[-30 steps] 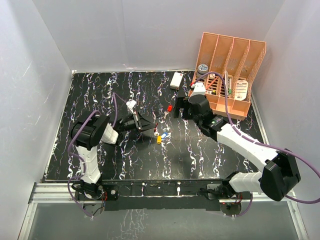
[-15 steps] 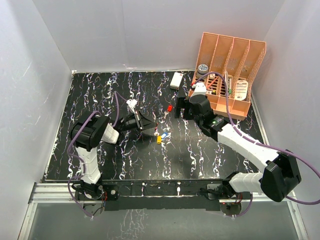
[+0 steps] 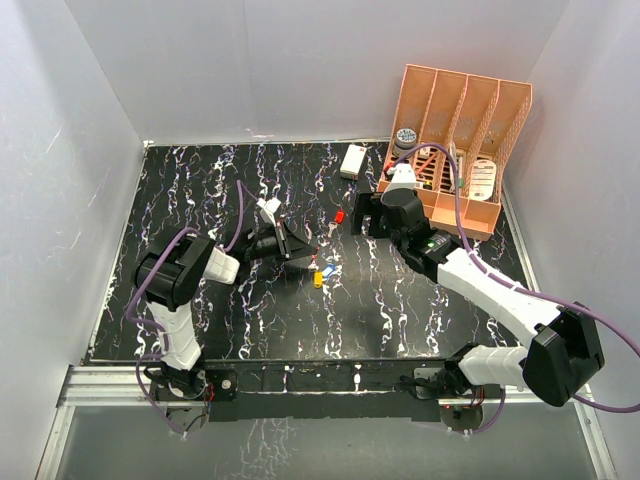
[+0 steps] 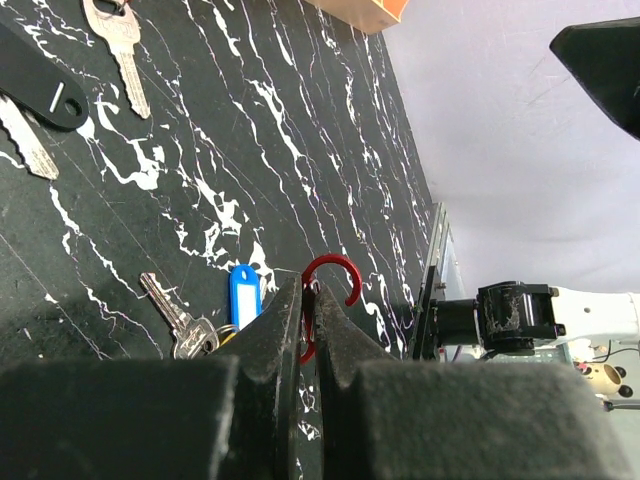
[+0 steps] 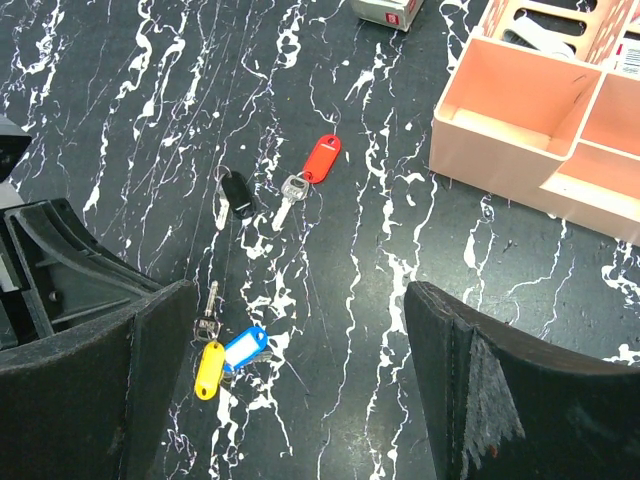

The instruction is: Put the keys on the keyring

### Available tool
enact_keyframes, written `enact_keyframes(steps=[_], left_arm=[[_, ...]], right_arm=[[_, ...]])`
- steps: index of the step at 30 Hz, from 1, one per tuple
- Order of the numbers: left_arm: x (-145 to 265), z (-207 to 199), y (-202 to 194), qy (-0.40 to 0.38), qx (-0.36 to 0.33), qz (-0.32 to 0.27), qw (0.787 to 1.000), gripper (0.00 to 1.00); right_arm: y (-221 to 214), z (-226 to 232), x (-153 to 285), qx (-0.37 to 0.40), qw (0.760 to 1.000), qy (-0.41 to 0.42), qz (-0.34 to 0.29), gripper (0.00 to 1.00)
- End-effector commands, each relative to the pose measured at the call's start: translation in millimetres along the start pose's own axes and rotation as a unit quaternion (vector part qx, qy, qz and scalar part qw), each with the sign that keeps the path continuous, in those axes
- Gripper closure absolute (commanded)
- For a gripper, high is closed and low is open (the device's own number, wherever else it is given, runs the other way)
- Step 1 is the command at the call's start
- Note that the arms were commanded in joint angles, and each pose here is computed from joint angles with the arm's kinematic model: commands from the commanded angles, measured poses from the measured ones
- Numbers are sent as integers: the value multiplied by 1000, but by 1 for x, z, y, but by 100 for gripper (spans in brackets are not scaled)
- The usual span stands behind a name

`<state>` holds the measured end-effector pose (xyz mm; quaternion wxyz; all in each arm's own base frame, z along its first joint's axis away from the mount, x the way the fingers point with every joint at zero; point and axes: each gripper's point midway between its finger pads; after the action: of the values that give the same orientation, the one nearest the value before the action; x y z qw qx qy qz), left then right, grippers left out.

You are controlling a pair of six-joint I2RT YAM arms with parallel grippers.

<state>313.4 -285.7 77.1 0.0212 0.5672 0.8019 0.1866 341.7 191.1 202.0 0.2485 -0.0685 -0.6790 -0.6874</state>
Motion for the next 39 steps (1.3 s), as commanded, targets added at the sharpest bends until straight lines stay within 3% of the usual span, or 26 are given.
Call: enact_keyframes(steps=[1, 39], left_arm=[[-4, -9, 4, -11, -18, 3, 1000, 100], [-13, 15, -20, 46, 17, 61, 997, 100]], right_arm=[[29, -2, 8, -15, 999, -2, -44, 16], [28, -7, 7, -18, 999, -5, -44, 15]])
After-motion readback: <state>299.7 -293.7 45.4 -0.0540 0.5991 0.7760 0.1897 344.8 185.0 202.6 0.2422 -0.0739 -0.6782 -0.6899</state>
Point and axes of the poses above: each gripper's point midway between its finger pads, its own x axis back along the fingers, its own z axis along the line the jaws close on, y = z × x, and after that the axes turned 10 degrees about x, right-handed
